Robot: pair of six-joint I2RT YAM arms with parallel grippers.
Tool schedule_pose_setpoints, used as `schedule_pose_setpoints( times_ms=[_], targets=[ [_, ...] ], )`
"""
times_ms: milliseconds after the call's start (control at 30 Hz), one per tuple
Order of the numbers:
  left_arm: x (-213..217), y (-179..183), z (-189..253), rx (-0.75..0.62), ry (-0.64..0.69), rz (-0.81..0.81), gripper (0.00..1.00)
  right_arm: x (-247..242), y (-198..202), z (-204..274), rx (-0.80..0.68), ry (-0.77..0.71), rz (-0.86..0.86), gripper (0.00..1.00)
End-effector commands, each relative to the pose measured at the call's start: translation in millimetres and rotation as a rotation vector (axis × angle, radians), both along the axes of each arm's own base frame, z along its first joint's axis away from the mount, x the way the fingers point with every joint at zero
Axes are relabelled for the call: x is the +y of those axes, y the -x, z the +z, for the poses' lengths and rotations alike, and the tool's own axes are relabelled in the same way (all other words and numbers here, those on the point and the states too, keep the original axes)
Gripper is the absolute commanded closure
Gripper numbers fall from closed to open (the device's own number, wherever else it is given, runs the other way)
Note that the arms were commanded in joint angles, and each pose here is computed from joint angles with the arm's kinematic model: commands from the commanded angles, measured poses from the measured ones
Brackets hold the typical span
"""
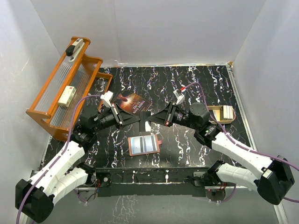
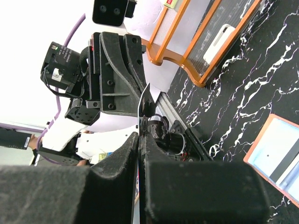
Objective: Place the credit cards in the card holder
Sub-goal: Pick up the credit card from the storage box.
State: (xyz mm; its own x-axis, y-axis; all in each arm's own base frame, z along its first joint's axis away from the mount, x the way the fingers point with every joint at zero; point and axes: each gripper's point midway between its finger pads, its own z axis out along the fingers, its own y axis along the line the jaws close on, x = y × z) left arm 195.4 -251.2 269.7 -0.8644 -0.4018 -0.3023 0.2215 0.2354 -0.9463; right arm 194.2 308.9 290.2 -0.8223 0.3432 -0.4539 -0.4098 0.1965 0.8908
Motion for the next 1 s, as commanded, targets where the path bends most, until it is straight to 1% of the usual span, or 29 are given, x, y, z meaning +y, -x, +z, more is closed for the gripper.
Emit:
schedule_pose_setpoints(
  times_ms=[0,67,133,167,233,267,300,367,400,433,467,500,600,667,767,800,867,967],
  targets=[
    [-7.3,18.1,17.1,-0.046,0.076,-0.098,1.0,5.5,12.3,10.6,-0.014,-0.061,0.054,1.0],
    [-7.5,19.2,15.5,-0.048,0.072,-0.106,0.86,5.1,16.0,14.4,-0.011,-0.087,0.068,1.0],
    [-7.4,19.3,12.5,-0.047,0.06,-0.107,0.69,3.8,18.7,19.7,-0.017,-0.108,0.072,1.0],
    [-6.9,18.9,9.8,-0.04,0.051,-0.103,0.64,3.1,19.3,22.1,-0.018,-0.115,0.07,1.0],
    [-6.5,18.9,7.0,-0.038,0.042,-0.1,0.61,2.2,19.8,22.9,-0.017,-0.119,0.067,1.0],
    [-6.4,19.4,7.0,-0.037,0.046,-0.102,0.61,2.1,19.8,22.3,-0.013,-0.119,0.065,1.0],
    [-6.6,20.1,7.9,-0.038,0.054,-0.104,0.65,2.4,19.5,20.2,-0.005,-0.116,0.065,1.0],
    [-6.5,21.8,10.0,-0.039,0.068,-0.111,0.83,2.8,19.5,18.5,0.004,-0.116,0.065,1.0],
    [-6.4,22.6,10.9,-0.038,0.07,-0.111,0.95,2.7,19.8,18.3,0.006,-0.117,0.064,1.0],
    [-6.2,22.8,10.7,-0.036,0.069,-0.11,1.0,2.7,19.6,17.1,0.011,-0.115,0.061,1.0],
    [-5.5,22.8,10.6,-0.033,0.066,-0.105,1.0,2.7,19.4,14.6,0.017,-0.106,0.057,1.0],
    [-4.8,22.7,10.4,-0.03,0.061,-0.099,1.0,1.8,17.7,11.2,0.023,-0.09,0.046,0.98],
    [-2.0,23.3,5.7,-0.023,0.019,-0.087,1.0,-2.4,13.3,-0.1,0.02,-0.019,0.007,0.88],
    [1.7,20.1,-1.6,-0.031,-0.042,-0.062,1.0,-8.8,10.1,-9.7,0.023,0.036,-0.036,0.83],
    [10.7,14.9,-30.1,0.007,-0.178,-0.02,1.0,-22.4,2.2,-28.0,0.025,0.126,-0.123,0.8],
    [12.7,13.3,-39.5,0.019,-0.21,-0.012,1.0,-26.2,1.1,-32.9,0.024,0.15,-0.141,0.77],
    [14.3,9.5,-59.4,0.049,-0.259,-0.006,1.0,-35.8,-6.2,-43.1,0.007,0.219,-0.199,0.69],
    [12.0,3.8,-83.1,0.088,-0.289,-0.009,1.0,-46.3,-14.3,-66.9,-0.001,0.345,-0.243,0.68]
  ],
)
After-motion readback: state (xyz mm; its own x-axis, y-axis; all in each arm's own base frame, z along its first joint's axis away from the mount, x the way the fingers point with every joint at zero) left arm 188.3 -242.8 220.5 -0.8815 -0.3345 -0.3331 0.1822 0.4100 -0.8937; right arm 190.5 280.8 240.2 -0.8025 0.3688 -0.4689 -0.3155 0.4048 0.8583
